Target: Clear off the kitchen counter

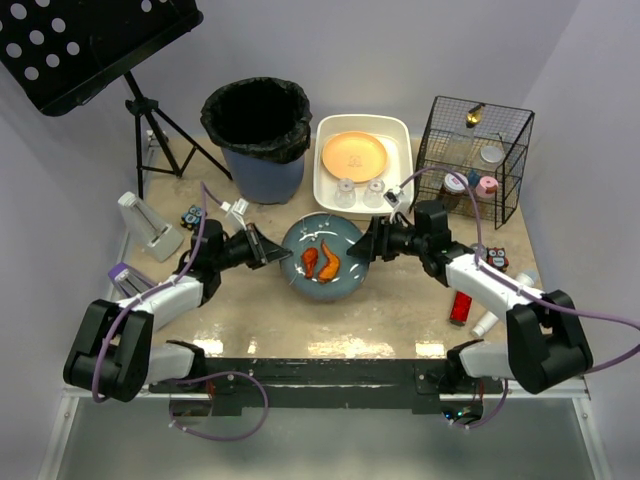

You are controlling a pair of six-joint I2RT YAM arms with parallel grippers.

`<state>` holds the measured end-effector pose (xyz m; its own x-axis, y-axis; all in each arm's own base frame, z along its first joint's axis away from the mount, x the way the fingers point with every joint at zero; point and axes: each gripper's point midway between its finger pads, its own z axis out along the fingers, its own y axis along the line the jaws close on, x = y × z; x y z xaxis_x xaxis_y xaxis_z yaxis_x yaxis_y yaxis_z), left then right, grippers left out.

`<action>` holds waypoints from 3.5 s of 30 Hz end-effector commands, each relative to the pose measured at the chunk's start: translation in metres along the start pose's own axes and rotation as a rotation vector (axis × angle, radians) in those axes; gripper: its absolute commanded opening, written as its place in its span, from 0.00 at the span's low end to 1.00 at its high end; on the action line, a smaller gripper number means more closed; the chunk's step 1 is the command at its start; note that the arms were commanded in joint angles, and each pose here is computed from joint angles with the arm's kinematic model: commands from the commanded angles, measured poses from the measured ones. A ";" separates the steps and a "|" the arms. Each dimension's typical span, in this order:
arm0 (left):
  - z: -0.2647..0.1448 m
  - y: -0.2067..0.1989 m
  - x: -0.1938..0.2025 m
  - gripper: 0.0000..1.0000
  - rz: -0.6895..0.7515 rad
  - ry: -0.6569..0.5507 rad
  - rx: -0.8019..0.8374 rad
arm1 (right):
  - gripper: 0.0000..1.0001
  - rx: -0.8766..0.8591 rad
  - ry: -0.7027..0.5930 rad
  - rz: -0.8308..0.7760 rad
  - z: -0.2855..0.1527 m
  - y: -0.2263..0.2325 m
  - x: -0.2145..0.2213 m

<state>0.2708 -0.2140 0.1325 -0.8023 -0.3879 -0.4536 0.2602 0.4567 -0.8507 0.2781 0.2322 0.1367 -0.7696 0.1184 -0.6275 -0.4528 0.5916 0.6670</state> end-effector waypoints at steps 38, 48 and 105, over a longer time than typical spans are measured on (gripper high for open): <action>-0.004 -0.058 -0.034 0.52 0.062 -0.063 0.221 | 0.00 -0.251 -0.135 0.181 -0.015 0.052 -0.028; -0.011 -0.038 -0.047 0.77 0.075 -0.096 0.139 | 0.00 -0.222 -0.209 0.215 -0.034 0.054 -0.055; -0.047 0.050 -0.049 0.79 0.230 -0.013 -0.449 | 0.00 0.001 -1.035 0.327 0.039 0.164 -0.419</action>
<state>0.2878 -0.1394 0.1106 -0.7743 -0.2658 -0.5744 0.1385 0.8144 -0.5636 0.5611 0.3168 0.3608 -0.3001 0.8349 -0.4613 -0.0154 0.4793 0.8775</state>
